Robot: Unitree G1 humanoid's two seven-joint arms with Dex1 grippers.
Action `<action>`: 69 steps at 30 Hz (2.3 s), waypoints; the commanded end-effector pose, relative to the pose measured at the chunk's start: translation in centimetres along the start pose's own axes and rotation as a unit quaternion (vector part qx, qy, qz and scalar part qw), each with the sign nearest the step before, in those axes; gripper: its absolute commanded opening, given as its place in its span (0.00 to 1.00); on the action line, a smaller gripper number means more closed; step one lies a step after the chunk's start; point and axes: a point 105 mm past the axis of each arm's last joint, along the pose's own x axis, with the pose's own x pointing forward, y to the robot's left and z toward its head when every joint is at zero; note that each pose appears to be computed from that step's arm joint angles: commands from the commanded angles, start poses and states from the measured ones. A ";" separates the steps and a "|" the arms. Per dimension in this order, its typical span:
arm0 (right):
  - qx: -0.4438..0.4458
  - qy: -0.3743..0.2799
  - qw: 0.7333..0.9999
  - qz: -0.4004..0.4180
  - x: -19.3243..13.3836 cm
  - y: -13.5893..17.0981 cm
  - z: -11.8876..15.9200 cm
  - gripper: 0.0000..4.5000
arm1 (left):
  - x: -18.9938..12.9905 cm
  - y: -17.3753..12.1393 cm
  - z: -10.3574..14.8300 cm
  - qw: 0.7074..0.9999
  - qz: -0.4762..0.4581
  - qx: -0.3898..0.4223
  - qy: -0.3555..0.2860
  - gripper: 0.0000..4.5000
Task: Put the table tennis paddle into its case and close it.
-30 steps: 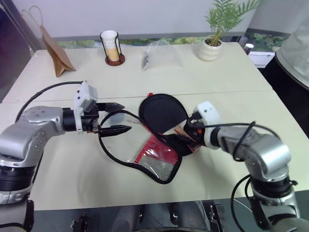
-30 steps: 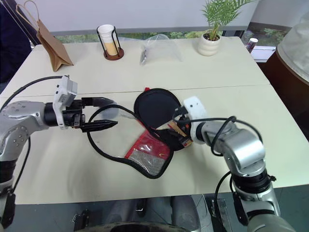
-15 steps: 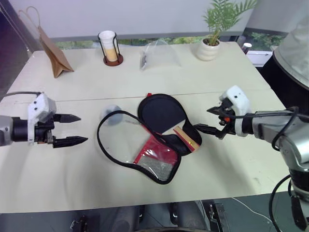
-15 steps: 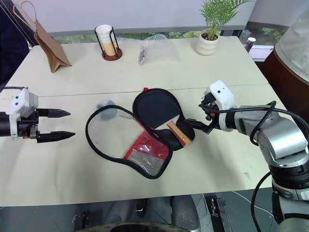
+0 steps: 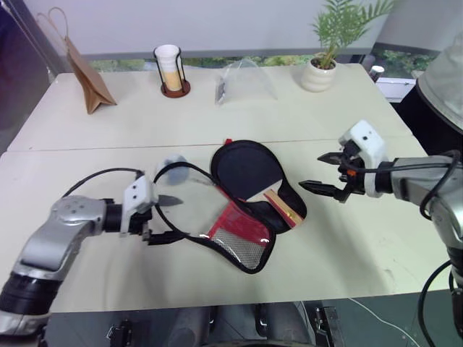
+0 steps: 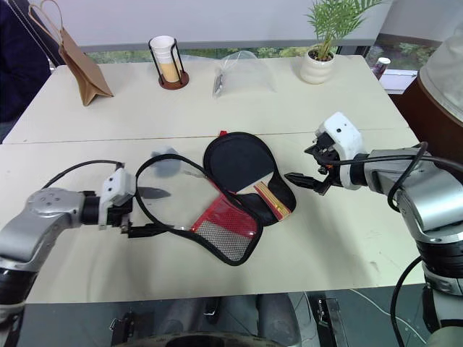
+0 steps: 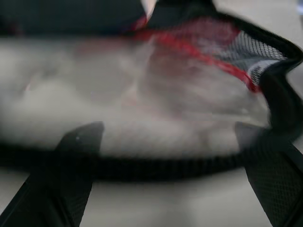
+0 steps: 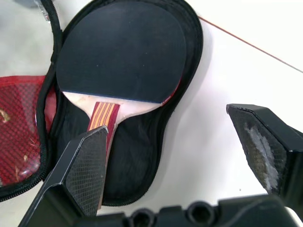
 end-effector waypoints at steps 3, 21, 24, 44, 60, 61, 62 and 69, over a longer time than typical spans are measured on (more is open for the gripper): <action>-0.012 -0.022 0.999 -0.041 -2.2 -1.4 1.2 0.98 | 3.4 1.9 3.6 0.998 -0.022 0.031 -0.059 1.00; 0.015 0.004 0.997 -0.070 -3.7 -1.9 -1.3 0.98 | 17.8 6.5 6.1 0.994 -0.013 0.096 -0.051 1.00; 0.013 0.007 0.999 -0.051 -3.2 -1.5 -1.4 0.98 | 16.9 6.8 6.5 0.993 -0.017 0.097 -0.065 1.00; 0.158 0.032 0.979 0.128 4.5 -1.2 -3.7 0.98 | 4.4 7.1 10.1 0.982 0.065 0.110 -0.138 1.00; 0.193 0.085 0.957 0.199 6.9 1.2 -6.7 0.58 | 0.6 6.7 9.6 0.976 0.138 0.115 -0.120 1.00; 0.199 0.087 0.955 0.203 7.0 1.4 -6.8 0.46 | 0.4 6.7 9.6 0.976 0.142 0.116 -0.120 1.00; 0.203 0.090 0.953 0.208 7.0 1.7 -7.0 0.33 | 0.3 6.7 9.7 0.975 0.144 0.117 -0.119 1.00; 0.237 0.113 0.940 0.218 6.3 3.6 -8.2 0.01 | -0.2 6.9 9.9 0.973 0.155 0.123 -0.121 1.00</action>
